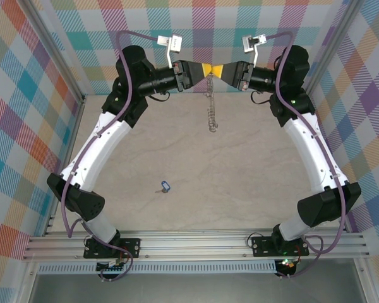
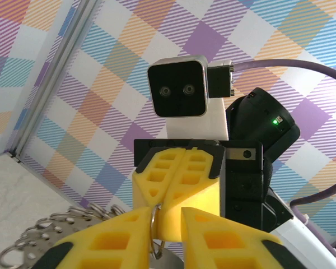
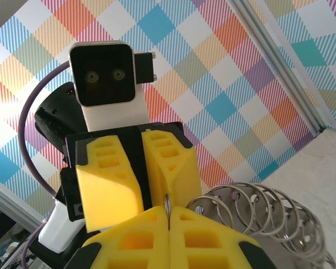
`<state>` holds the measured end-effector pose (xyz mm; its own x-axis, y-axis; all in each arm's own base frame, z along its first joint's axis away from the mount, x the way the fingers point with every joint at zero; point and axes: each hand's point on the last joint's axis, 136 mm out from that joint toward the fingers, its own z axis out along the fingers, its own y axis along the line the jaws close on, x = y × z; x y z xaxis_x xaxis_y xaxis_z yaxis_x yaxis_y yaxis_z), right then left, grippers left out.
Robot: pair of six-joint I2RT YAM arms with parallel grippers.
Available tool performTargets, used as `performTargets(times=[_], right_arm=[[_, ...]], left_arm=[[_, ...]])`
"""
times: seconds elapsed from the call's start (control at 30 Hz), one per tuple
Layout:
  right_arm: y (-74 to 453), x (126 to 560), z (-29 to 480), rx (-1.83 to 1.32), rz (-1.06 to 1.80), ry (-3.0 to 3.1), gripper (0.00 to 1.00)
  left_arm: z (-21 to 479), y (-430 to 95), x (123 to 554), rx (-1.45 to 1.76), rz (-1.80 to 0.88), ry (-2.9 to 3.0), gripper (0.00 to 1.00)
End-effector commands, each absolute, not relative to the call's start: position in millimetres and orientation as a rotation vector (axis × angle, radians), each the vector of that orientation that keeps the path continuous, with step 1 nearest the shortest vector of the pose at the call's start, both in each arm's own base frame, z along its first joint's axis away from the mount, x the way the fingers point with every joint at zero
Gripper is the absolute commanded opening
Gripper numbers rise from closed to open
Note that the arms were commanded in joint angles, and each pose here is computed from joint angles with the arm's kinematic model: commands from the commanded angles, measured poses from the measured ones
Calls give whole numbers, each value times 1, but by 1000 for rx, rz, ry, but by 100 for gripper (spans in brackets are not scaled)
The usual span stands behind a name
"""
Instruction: Put the keys on the keyring
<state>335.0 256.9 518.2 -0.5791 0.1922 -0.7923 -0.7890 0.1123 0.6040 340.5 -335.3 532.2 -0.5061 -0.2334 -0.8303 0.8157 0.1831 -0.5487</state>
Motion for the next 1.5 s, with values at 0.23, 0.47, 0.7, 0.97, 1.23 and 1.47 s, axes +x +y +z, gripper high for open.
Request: performTargets(times=[0.23, 0.47, 0.7, 0.97, 1.23, 1.47], right_arm=[[258, 335, 531, -607, 1563, 1560, 0], [258, 338, 530, -589, 1561, 1562, 0], [257, 341, 531, -570, 1566, 1559, 0], [252, 344, 533, -515, 1554, 1564, 49], [207, 345, 524, -279, 1438, 1602, 70], [199, 331, 501, -211, 1429, 1652, 71]], left_arm=[[543, -341, 323, 653, -1545, 1526, 13], [543, -342, 319, 668, -1560, 1523, 5], [545, -342, 314, 689, -1584, 1513, 2], [539, -338, 312, 710, -1519, 1503, 0], [545, -318, 313, 710, -1258, 1362, 0], [550, -303, 314, 681, -1119, 1259, 0]])
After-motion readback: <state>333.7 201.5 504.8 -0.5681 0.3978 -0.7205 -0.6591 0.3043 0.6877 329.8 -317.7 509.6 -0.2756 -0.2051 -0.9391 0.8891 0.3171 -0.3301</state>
